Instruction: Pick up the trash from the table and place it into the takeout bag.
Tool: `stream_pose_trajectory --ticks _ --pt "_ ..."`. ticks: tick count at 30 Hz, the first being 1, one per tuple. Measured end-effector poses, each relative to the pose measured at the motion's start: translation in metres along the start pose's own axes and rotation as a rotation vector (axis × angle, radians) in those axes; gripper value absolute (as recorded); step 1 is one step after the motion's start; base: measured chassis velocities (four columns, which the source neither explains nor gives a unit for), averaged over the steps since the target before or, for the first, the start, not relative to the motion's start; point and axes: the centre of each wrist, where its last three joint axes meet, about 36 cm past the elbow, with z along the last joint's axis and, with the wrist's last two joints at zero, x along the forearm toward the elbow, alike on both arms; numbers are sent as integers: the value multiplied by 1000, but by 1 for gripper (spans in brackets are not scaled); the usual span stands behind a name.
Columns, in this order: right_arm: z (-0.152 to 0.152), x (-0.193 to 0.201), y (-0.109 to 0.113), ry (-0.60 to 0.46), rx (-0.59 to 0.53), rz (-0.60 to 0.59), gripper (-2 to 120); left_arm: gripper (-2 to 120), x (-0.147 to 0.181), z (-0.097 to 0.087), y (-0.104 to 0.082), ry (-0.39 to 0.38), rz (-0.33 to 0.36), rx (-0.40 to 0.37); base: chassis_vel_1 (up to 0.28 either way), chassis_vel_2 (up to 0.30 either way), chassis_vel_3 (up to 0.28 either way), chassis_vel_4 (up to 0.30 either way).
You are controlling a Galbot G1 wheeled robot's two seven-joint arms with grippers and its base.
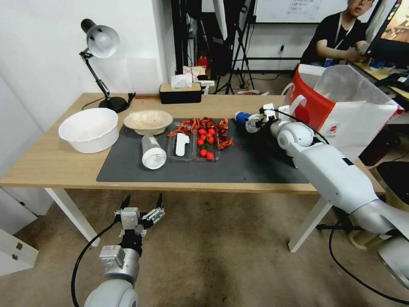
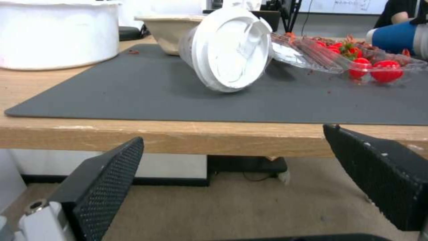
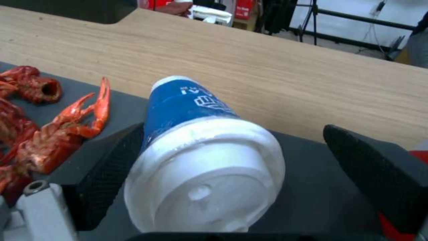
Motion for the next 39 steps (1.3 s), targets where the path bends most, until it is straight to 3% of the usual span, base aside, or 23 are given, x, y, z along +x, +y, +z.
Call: stream_pose_trajectory --ticks 23,33,39 --pt "14 -23 -34 37 -26 -65 100 100 -1 1 1 1 2 -3 0 0 0 0" --pt "19 -26 -37 23 -37 -98 100 100 -1 1 2 2 3 -4 0 0 0 0" --pt "20 -26 -34 5 -35 -114 82 100 -1 1 1 2 4 -3 0 0 0 0"
